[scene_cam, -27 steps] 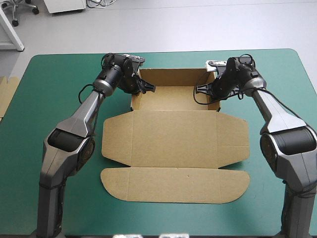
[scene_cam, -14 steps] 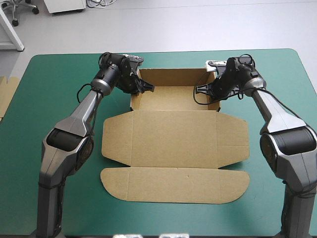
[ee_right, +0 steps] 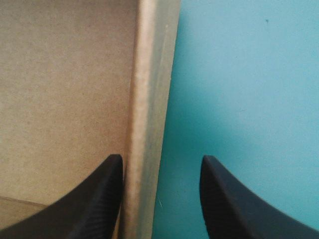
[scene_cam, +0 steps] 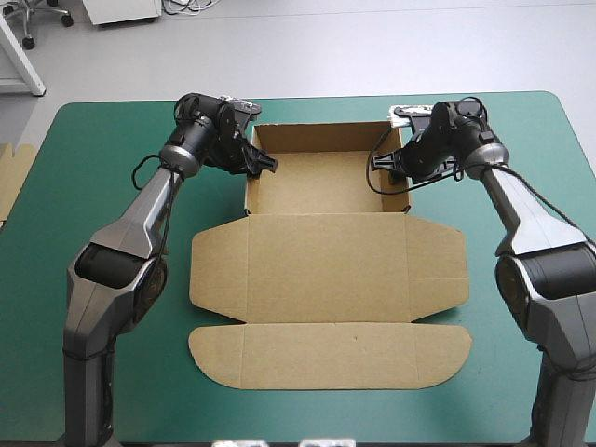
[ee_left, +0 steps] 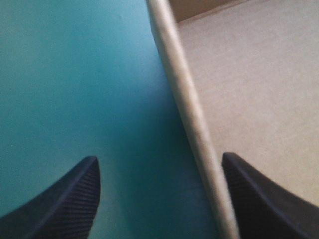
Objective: Fold the box
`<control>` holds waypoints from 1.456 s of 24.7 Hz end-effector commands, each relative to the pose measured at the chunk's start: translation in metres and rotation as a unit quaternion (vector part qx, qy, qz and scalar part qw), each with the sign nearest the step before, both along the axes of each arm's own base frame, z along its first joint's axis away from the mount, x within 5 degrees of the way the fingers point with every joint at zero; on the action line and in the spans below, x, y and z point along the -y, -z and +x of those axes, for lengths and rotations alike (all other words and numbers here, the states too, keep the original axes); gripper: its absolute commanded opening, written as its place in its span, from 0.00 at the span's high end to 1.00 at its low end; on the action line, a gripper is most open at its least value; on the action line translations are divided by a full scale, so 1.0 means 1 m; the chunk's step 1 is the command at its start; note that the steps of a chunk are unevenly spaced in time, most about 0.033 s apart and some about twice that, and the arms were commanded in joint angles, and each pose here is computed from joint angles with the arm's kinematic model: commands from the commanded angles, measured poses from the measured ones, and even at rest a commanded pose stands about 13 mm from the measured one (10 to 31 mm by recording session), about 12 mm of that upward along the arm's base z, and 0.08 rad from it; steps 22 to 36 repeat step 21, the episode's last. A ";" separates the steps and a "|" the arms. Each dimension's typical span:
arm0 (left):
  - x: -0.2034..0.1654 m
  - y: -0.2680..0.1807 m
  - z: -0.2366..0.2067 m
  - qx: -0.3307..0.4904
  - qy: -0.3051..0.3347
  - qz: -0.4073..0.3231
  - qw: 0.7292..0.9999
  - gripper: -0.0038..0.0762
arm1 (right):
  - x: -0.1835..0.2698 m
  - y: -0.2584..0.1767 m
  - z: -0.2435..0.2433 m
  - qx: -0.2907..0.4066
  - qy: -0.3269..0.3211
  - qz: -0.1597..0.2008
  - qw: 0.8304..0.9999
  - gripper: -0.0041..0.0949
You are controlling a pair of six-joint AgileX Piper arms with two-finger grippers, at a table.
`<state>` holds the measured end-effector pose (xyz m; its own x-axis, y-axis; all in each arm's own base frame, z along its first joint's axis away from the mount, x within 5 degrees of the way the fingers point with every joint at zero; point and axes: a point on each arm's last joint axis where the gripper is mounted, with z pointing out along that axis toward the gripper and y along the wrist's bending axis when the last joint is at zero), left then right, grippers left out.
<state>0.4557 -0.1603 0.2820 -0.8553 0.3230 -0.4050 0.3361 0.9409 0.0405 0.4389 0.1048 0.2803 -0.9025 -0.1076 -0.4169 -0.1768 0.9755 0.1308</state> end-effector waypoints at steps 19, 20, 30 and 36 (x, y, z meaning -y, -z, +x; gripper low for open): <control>-0.020 -0.133 -0.086 0.118 0.015 -0.063 0.991 0.36 | 0.021 -0.123 -0.086 0.145 -0.004 0.040 0.989 0.55; -0.024 -0.136 -0.095 0.130 0.015 -0.067 0.989 0.36 | 0.022 -0.122 -0.092 0.152 -0.004 0.039 0.988 0.56; -0.029 -0.135 -0.110 0.146 0.013 -0.075 0.986 0.36 | 0.024 -0.120 -0.102 0.169 -0.001 0.046 0.985 0.56; -0.029 -0.135 -0.110 0.146 0.013 -0.075 0.986 0.36 | 0.024 -0.120 -0.102 0.169 -0.001 0.046 0.985 0.56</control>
